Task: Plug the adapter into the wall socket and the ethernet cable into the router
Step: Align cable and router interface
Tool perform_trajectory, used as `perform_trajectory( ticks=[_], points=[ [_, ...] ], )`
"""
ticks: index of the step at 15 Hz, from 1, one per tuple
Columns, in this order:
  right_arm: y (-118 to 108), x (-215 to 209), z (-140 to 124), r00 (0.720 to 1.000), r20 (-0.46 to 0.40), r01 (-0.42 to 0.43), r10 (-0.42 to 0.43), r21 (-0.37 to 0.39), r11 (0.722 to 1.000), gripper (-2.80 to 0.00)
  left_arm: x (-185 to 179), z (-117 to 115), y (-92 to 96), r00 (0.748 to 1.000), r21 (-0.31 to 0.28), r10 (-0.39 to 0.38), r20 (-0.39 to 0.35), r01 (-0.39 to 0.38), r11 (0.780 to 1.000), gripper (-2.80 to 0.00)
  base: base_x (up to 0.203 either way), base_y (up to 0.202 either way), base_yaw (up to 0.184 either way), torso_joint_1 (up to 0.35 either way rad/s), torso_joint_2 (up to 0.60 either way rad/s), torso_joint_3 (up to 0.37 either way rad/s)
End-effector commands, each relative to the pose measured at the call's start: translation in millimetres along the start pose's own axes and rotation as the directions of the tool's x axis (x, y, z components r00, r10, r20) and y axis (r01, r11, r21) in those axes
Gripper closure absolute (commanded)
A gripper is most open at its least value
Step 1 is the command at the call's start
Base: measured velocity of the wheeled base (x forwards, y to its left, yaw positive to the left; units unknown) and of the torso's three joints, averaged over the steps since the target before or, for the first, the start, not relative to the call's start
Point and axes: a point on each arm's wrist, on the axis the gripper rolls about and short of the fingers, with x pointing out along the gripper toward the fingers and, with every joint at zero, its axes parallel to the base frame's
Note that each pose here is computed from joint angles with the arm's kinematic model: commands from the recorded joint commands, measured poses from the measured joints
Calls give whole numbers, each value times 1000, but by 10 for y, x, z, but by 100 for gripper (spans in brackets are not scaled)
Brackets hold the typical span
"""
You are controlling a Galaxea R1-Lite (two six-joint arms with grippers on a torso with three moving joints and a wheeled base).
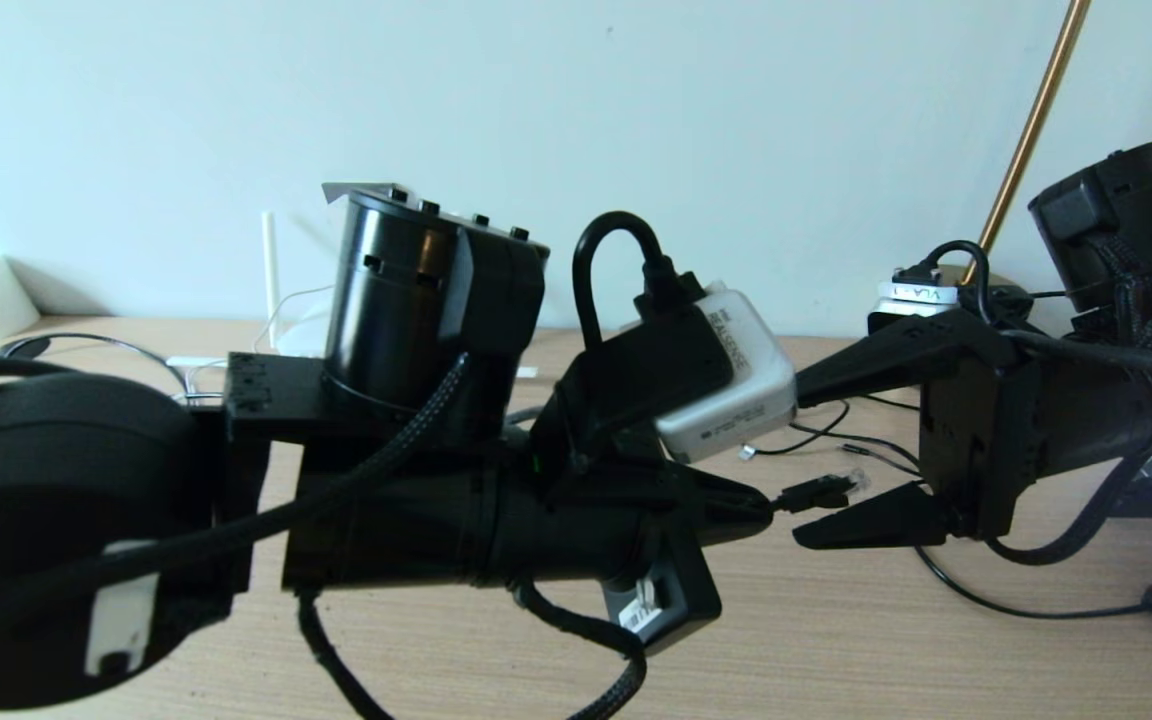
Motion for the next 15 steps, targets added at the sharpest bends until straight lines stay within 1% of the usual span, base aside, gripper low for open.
perform_trajectory(
  ticks=[1,2,5,10,15],
  points=[
    [17,-17,-26,1000,-2,-5,5,0,1000,-280,-26,13,-4,1000,6,10,1,-10,1000,0,0,0,0,0,0,0],
    [15,-19,-33,1000,-2,-5,5,-1,1000,0,-30,13,-5,1000,7,12,2,-12,1000,0,0,0,0,0,0,0],
    [13,-24,-45,1000,-2,-5,5,8,1000,0,-53,21,-1,1000,8,15,5,-15,1000,0,0,0,0,0,0,0],
    [26,-68,-142,1000,0,-8,8,1,1000,0,-78,1,46,999,3,32,0,-32,999,0,0,0,0,0,0,0],
    [11,-64,-150,1000,-3,-6,6,6,1000,0,-71,-11,59,999,0,36,-3,-36,999,0,0,0,0,0,0,0]
  ],
)
